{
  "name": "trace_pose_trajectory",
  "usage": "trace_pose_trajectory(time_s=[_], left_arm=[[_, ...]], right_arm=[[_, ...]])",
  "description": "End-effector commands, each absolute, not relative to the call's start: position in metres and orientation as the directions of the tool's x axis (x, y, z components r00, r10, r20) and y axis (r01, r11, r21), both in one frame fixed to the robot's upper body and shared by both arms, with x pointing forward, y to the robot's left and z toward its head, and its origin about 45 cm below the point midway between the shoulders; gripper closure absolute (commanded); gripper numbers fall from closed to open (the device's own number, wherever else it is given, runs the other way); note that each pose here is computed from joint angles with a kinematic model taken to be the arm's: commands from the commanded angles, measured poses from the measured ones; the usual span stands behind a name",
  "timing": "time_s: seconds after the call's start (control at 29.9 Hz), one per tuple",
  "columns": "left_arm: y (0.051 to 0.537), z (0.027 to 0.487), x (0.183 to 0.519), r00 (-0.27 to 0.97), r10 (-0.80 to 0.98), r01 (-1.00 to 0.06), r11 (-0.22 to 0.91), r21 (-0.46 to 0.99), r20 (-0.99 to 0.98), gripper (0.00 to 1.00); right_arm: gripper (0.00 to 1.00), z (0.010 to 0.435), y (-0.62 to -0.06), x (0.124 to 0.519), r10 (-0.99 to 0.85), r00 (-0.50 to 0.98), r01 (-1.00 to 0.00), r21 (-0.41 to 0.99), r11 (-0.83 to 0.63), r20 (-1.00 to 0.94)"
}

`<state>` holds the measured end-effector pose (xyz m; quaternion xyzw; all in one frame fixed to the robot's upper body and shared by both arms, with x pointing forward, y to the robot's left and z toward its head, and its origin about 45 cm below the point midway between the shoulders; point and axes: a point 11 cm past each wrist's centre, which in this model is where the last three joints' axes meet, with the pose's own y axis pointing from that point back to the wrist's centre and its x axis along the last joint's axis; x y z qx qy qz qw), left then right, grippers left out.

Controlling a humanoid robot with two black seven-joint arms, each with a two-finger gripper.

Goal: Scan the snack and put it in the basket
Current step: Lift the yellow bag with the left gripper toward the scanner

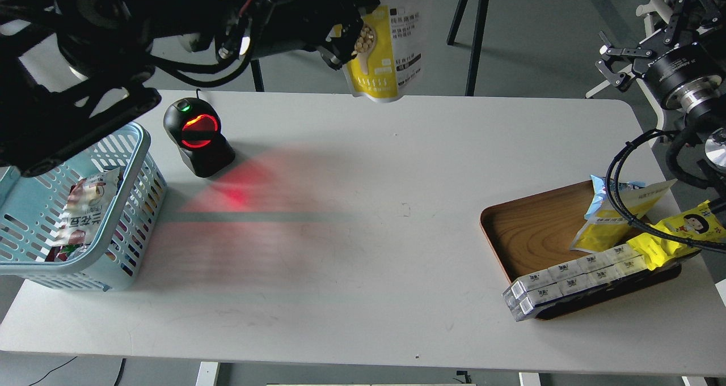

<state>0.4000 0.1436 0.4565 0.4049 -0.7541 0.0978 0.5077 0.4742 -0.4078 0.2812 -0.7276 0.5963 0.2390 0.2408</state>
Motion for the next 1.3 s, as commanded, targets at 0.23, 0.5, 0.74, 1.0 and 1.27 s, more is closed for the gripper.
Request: trace_pose_trajectory(time_s=[0.23,0.5,0.74,1.0,1.27], left_arm=[[0.216,0.472,0.407,-0.091,-0.546,-0.807,0.531,0.26,0.833,1.0],[0.251,0.437,0.407,0.026,-0.555,-0.824,0.459,0.333,0.831,1.0],[0.263,0.428,0.411,0.19,-0.34,-0.852,0.408,0.327,0.921,1.0],[0.292,0.395,0.407,0.387,-0.155,-0.848,0.327,0.417,0.909,1.0],[0.313,0.36,0.395,0.491,-0.108,-0.814,0.298,0.499,0.864,1.0]], right_arm=[[0.01,0.279,-0.402,0.475,-0.747,0.181,-0.981,-0.064,-0.183,-0.639],[0.01,0.283,-0.399,0.477,-0.745,0.19,-0.979,-0.071,-0.189,-0.639],[0.01,0.281,-0.398,0.477,-0.748,0.19,-0.979,-0.067,-0.193,-0.636],[0.01,0.28,-0.398,0.477,-0.749,0.189,-0.979,-0.062,-0.194,-0.635],[0.01,0.28,-0.397,0.477,-0.749,0.19,-0.979,-0.061,-0.197,-0.635]])
